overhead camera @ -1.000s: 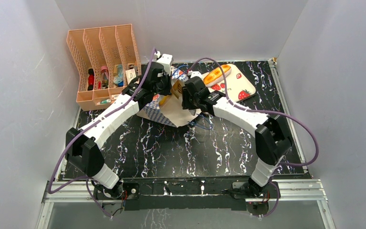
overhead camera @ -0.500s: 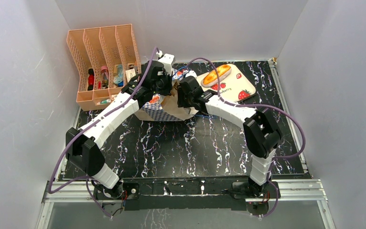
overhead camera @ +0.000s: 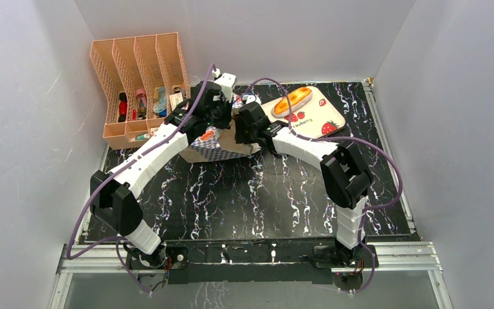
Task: Take the fake bread out of the paper bag
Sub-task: Take out the fake bread from the paper bag.
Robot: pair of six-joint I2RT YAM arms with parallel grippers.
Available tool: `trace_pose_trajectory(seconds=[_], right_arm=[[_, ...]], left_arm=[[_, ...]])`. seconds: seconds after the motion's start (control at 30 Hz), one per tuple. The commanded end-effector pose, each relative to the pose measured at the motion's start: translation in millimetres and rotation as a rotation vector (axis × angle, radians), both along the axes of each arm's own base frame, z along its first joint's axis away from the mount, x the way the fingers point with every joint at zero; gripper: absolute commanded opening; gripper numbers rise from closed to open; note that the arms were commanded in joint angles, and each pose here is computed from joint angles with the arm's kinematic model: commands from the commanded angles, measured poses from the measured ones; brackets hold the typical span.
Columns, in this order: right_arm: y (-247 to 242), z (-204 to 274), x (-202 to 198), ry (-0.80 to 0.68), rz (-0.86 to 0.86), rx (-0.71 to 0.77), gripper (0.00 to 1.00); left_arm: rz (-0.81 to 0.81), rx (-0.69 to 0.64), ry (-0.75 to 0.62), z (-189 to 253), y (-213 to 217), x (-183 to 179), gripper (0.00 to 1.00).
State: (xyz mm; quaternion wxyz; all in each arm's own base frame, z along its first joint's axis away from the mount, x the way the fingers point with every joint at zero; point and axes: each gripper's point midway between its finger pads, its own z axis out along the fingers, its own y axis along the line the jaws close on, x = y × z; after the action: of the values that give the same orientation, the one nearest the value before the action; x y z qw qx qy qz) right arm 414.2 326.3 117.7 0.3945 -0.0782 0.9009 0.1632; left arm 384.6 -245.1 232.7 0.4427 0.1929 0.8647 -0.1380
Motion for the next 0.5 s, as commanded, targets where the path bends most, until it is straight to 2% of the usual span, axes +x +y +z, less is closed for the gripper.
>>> trace_pose_trajectory(seconds=[0.0, 0.27, 0.47], right_arm=[[3.5, 65.8, 16.0, -0.171, -0.016, 0.124, 0.0], [4.4, 97.2, -12.5, -0.174, 0.047, 0.239, 0.0], [7.0, 102.4, -30.0, -0.138, 0.074, 0.304, 0.0]], left_arm=[[-0.013, -0.058, -0.04, 25.9, -4.7, -9.7, 0.0], [0.02, -0.068, -0.047, 25.1, -0.3, -10.0, 0.0], [0.022, -0.078, -0.042, 23.7, -2.1, -9.5, 0.0]])
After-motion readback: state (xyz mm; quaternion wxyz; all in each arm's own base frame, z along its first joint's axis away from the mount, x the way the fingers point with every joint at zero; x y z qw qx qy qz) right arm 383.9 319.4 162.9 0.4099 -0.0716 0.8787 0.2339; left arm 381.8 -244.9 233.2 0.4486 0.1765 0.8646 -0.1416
